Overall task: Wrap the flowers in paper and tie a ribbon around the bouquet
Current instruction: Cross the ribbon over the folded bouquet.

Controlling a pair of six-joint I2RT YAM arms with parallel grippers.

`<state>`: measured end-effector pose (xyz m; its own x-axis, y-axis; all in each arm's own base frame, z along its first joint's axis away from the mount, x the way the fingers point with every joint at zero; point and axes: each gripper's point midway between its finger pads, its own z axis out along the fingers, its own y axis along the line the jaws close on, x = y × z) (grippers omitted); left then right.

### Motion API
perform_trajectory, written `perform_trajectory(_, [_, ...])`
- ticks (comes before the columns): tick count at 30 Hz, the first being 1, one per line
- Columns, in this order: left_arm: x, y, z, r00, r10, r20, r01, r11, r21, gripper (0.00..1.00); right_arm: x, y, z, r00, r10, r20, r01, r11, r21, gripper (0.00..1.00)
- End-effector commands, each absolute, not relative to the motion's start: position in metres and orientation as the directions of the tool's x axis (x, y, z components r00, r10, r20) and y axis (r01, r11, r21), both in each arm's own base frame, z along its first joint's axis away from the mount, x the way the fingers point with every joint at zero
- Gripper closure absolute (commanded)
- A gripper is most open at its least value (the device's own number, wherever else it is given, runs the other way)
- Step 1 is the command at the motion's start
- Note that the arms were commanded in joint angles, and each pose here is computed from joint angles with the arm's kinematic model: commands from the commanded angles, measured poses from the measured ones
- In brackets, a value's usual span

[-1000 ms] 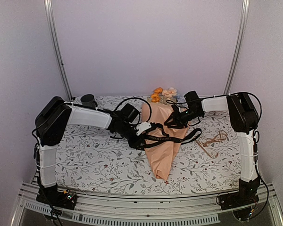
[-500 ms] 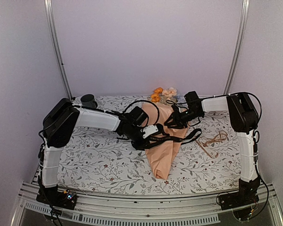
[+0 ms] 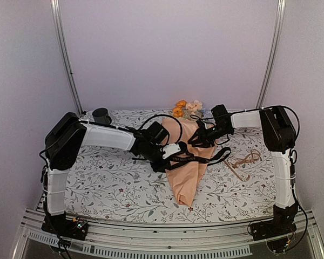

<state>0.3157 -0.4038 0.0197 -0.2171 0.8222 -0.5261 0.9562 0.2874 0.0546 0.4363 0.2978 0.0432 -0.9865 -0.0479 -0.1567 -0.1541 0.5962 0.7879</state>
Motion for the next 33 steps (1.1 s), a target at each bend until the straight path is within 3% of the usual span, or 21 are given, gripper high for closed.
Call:
perform_trajectory(1, [0.306,-0.416,0.066,-0.178,0.756,-0.630,0.965,0.258,0.037,1.00,0.420,0.288,0.013,-0.998,-0.038,-0.055,-0.066,0.640,0.765,0.66])
perform_trajectory(11, [0.252,-0.460,0.108,-0.032,0.694,-0.720,0.998,0.065,0.018,1.00,0.421,0.287,0.012,-0.998,-0.036,-0.054,-0.065,0.644,0.762,0.66])
perform_trajectory(16, [0.180,-0.530,0.173,0.176,0.508,-0.843,0.975,-0.205,0.080,1.00,0.420,0.288,0.007,-0.998,-0.037,-0.046,-0.060,0.646,0.761,0.66])
perform_trajectory(21, [0.122,-0.578,0.192,0.237,0.385,-0.892,0.905,-0.422,0.059,1.00,0.419,0.287,0.006,-0.998,-0.035,-0.043,-0.055,0.648,0.759,0.66])
perform_trajectory(28, [0.119,-0.584,0.151,0.191,0.445,-0.875,0.902,-0.431,-0.022,1.00,0.419,0.286,0.007,-0.998,-0.038,-0.049,-0.062,0.649,0.758,0.66])
perform_trajectory(33, [0.155,-0.574,0.131,0.134,0.498,-0.856,0.952,-0.305,-0.028,1.00,0.419,0.287,0.008,-0.998,-0.040,-0.049,-0.063,0.644,0.762,0.66])
